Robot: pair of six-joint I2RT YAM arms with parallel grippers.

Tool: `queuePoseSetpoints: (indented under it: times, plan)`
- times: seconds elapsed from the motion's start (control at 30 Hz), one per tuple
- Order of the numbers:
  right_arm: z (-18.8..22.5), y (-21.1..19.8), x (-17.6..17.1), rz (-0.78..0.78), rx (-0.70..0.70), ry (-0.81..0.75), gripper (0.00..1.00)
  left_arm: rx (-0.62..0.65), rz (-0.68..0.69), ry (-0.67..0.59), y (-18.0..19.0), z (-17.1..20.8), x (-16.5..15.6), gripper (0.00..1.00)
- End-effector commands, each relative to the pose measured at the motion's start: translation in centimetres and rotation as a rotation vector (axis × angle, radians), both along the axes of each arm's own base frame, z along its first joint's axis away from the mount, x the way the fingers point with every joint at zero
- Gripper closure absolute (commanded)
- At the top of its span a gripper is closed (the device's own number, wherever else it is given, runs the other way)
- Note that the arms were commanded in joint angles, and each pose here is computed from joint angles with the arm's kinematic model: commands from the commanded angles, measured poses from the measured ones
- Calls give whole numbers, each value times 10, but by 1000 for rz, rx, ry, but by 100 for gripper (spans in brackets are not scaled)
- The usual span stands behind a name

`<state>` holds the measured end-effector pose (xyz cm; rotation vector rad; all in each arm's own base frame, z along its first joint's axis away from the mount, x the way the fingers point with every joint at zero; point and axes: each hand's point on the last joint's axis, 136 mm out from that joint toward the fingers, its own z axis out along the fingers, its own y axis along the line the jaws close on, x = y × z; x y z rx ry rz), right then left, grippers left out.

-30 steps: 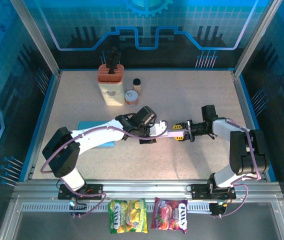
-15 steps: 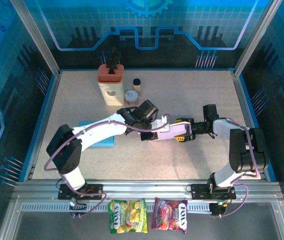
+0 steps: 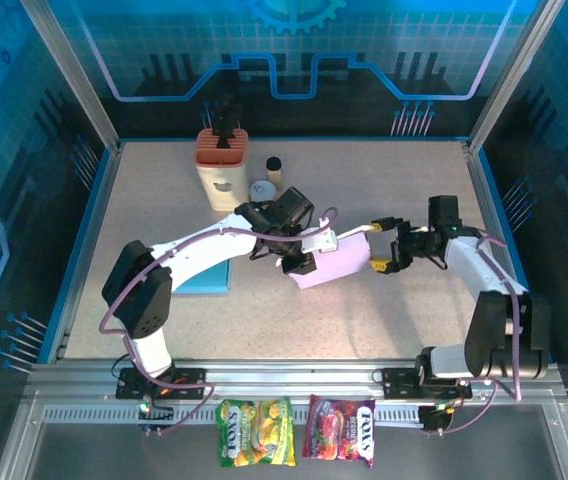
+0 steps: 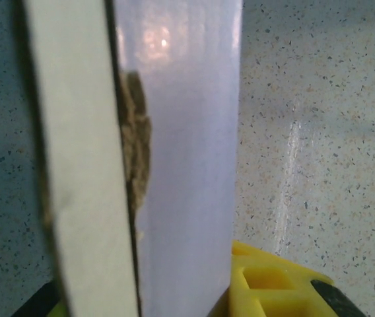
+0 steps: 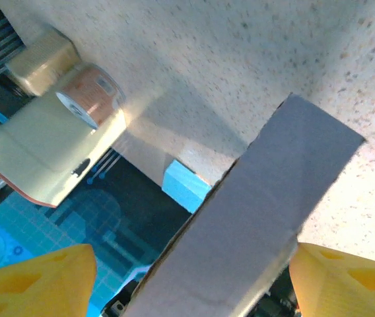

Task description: Fold the paper box

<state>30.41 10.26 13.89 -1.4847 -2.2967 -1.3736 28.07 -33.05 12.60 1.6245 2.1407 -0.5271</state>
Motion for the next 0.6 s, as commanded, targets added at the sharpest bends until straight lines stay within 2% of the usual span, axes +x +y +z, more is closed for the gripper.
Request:
queuePoseSetpoints:
  times: [0.0,0.27,0.4,0.57]
  plan:
    - [17,-26,0,-34,-160,-77,22,21,-7,115,4,-7,-16,77]
    - [39,-43,-25,-68,-363,-180,26,51,26,115,6,-5,-12,75]
    - [52,-23,-39,-9,-432,-281,30,89,45,126,7,-10,-15,74]
    - [42,13,-53,54,-452,-378,31,146,67,132,5,-17,-20,72]
